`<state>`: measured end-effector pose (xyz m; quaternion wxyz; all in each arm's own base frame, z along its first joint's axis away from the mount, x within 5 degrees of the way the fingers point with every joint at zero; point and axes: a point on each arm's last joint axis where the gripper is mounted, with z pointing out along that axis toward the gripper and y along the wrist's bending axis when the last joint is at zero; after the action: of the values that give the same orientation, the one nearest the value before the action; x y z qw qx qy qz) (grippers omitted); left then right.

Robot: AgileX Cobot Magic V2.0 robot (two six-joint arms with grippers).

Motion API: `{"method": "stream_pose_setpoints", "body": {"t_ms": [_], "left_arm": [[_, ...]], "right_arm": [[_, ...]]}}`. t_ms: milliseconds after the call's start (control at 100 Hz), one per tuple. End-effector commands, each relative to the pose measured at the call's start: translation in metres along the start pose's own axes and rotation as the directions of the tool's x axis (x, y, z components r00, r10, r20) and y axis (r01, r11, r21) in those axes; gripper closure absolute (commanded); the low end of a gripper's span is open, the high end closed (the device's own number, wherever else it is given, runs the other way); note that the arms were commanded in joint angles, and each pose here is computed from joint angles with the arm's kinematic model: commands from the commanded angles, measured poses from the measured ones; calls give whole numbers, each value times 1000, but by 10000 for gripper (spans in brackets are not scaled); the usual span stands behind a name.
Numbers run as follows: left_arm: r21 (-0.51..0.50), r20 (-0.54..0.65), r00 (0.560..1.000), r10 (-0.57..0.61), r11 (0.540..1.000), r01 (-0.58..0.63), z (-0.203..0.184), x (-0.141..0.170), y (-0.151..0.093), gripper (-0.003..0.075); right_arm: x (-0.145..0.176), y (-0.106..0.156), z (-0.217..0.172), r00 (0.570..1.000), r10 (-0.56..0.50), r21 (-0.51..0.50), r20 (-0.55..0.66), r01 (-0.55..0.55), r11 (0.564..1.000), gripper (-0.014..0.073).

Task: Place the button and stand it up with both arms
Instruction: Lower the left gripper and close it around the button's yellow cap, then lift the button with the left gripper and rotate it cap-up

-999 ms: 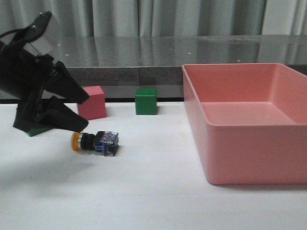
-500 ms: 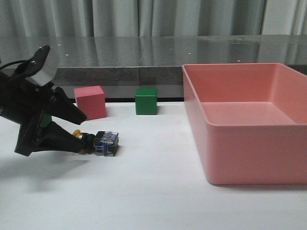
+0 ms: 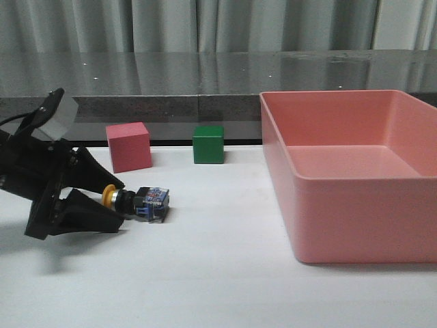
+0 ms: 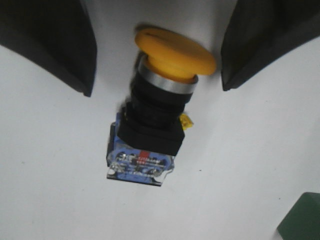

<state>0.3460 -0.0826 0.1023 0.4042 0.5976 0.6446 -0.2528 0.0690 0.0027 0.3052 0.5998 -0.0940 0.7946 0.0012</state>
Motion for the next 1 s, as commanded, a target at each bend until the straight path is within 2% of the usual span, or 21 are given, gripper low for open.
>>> {"method": "stream_pose_setpoints", "body": {"t_ms": [0, 90, 140, 240, 340, 450, 510, 590, 650, 750, 820, 890, 989], "left_arm": [[-34, 64, 998, 29, 999, -27, -8, -17, 8, 281], [-29, 74, 997, 29, 999, -27, -8, -17, 7, 431], [-27, 79, 996, 28, 999, -26, -9, -18, 7, 552], [-31, 94, 995, 21, 999, -18, -12, -22, 8, 741], [-40, 124, 992, -23, 999, 28, -23, -32, 10, 739], [-101, 129, 991, -30, 994, 43, -44, -54, 14, 739], [-174, 101, 994, -39, 983, 56, -59, -70, 19, 739], [-278, 46, 991, -129, 951, 137, -77, -91, 25, 739], [-316, -28, 994, -110, 944, 95, -90, -108, 25, 739], [-285, -165, 984, -62, 958, 13, -102, -135, 20, 739], [-238, -279, 960, -22, 970, -47, -105, -149, 16, 739], [-160, -396, 918, 29, 982, -100, -102, -160, 12, 739], [-75, -558, 824, 103, 982, -174, -93, -169, 5, 739]], "right_arm": [[-14, 0, -2, 996, -10, -11, 90, 11, 1000, 657], [-14, 0, -2, 996, -10, -11, 90, 11, 1000, 657], [-14, 0, -2, 996, -10, -11, 90, 11, 1000, 657], [-14, 0, -2, 996, -11, -10, 90, 12, 1000, 657], [-14, 0, -2, 996, -11, -10, 90, 12, 1000, 657], [-14, 0, -2, 996, -11, -10, 90, 12, 1000, 657], [-14, 0, -2, 996, -11, -10, 90, 12, 1000, 657], [-14, 0, -2, 996, -11, -10, 90, 12, 1000, 657], [-14, 0, -2, 996, -11, -10, 90, 12, 1000, 657], [-14, 0, -2, 996, -11, -10, 90, 12, 1000, 657], [-14, 0, -2, 996, -11, -10, 90, 12, 1000, 657], [-14, 0, -2, 996, -11, -10, 90, 12, 1000, 657], [-14, 0, -2, 996, -11, -10, 90, 12, 1000, 657]]}}
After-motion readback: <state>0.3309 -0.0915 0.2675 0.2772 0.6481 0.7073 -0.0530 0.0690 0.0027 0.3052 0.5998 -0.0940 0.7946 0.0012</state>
